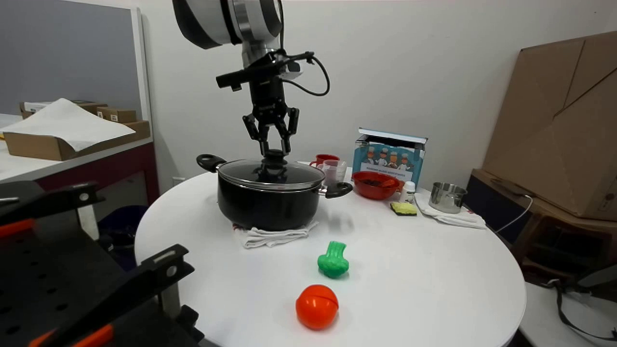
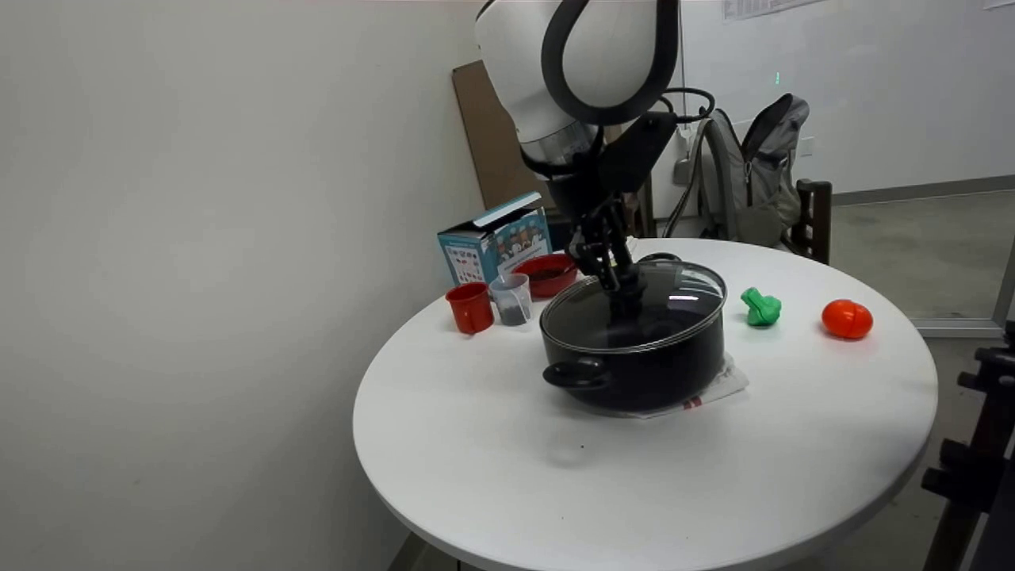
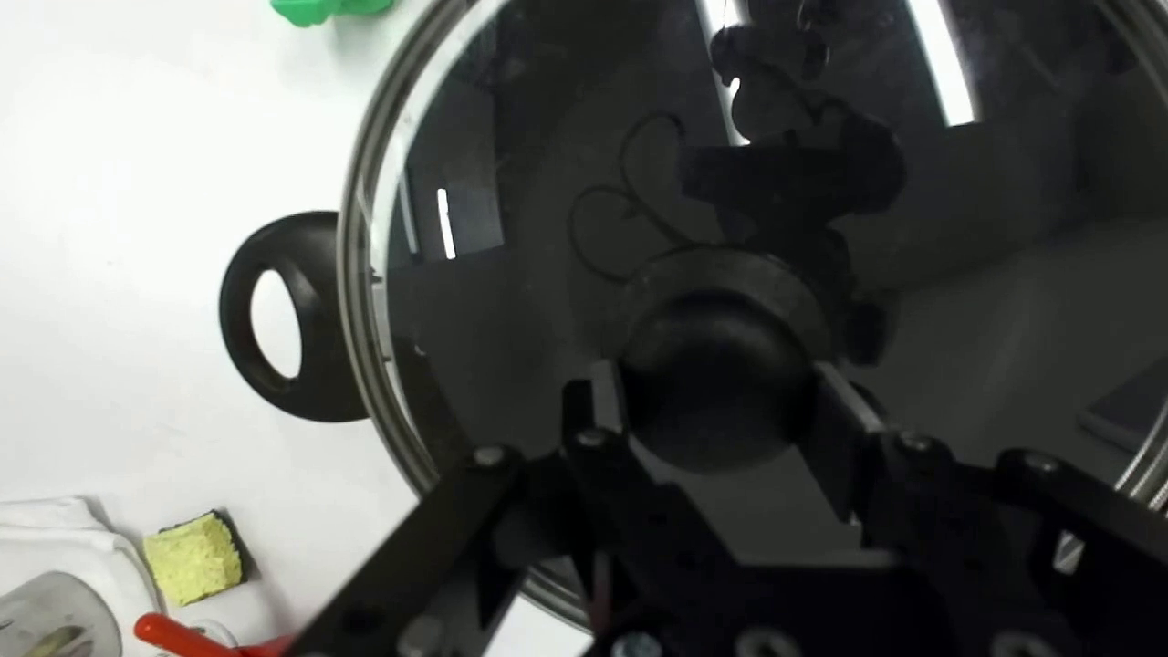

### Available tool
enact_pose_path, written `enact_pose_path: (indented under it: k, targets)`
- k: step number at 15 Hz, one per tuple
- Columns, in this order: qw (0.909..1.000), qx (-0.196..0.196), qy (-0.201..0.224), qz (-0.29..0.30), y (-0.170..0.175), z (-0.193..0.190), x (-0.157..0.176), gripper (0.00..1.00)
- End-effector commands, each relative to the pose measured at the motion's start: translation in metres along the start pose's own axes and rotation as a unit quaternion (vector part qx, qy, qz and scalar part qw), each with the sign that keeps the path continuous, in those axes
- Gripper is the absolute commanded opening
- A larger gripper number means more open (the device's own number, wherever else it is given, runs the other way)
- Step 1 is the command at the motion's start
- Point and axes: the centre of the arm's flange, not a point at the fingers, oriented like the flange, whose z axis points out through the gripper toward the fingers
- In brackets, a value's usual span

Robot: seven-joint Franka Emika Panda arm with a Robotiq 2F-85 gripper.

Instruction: Take the lid off the pot, put its contents om the table, then place the lid on the pot

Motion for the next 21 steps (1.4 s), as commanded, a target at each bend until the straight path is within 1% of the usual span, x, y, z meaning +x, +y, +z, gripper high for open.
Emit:
enact_pose_path:
  k: [1, 6, 10, 21]
  targets:
    - [0.9991, 0.036, 0.016, 0.013, 0.01, -0.007, -0.021, 0.24]
    - [0.9963, 0.074, 0.028, 0.033, 0.02, -0.007, -0.026, 0.24]
    - [0.9951, 0.083, 0.034, 0.042, 0.03, -0.002, -0.025, 0.24]
    - [0.9962, 0.052, 0.051, 0.047, 0.05, 0.004, -0.023, 0.24]
